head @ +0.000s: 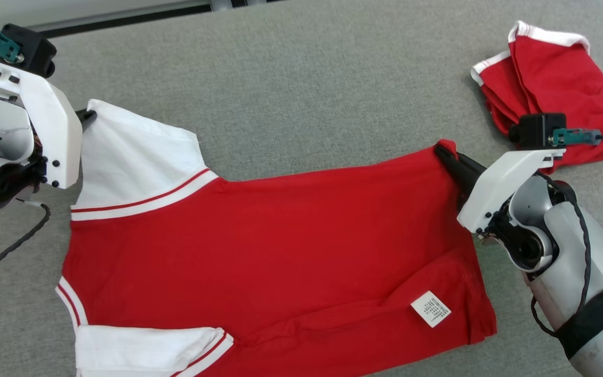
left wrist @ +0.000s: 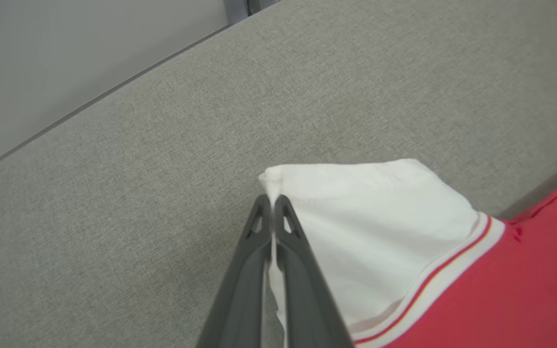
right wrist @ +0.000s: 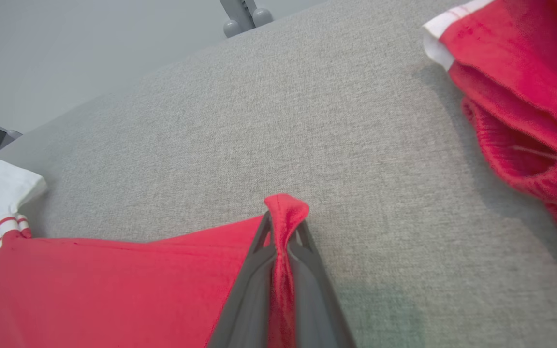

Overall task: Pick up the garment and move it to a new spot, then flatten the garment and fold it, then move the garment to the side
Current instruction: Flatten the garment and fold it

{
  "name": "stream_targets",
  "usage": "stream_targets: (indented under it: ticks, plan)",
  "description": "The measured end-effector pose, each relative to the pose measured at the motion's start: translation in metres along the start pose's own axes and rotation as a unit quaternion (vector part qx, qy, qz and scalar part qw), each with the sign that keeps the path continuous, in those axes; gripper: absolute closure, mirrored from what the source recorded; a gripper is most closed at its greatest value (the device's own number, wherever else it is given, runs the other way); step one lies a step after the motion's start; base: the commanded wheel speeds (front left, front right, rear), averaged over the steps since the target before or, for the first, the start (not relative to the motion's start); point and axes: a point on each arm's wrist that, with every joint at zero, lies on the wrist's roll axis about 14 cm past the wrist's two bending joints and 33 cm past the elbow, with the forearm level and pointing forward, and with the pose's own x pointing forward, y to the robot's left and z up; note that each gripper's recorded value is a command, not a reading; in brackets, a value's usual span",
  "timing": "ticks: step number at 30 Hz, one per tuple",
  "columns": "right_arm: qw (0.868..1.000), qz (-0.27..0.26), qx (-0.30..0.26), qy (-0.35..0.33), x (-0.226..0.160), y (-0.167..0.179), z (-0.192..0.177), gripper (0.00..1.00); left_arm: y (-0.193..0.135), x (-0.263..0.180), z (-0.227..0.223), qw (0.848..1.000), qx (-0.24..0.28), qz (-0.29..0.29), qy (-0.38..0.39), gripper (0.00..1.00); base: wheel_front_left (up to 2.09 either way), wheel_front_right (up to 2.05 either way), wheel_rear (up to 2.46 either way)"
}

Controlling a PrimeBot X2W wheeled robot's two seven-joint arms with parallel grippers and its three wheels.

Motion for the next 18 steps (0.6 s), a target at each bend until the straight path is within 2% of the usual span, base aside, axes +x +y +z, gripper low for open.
stream_targets:
  ticks: [11,18]
  plan:
    - [0.999,0.001,-0.015,-0.031,-0.026,0.007,0.008,1.0,-0.023,-0.06,-0.004,1.0,0.008,-0.016,-0.025,1.0,0.0,0.0,0.0]
    - [0.999,0.007,-0.033,-0.024,-0.044,0.014,0.001,1.0,-0.041,-0.108,-0.041,0.999,0.011,-0.037,0.012,1.0,0.0,0.0,0.0]
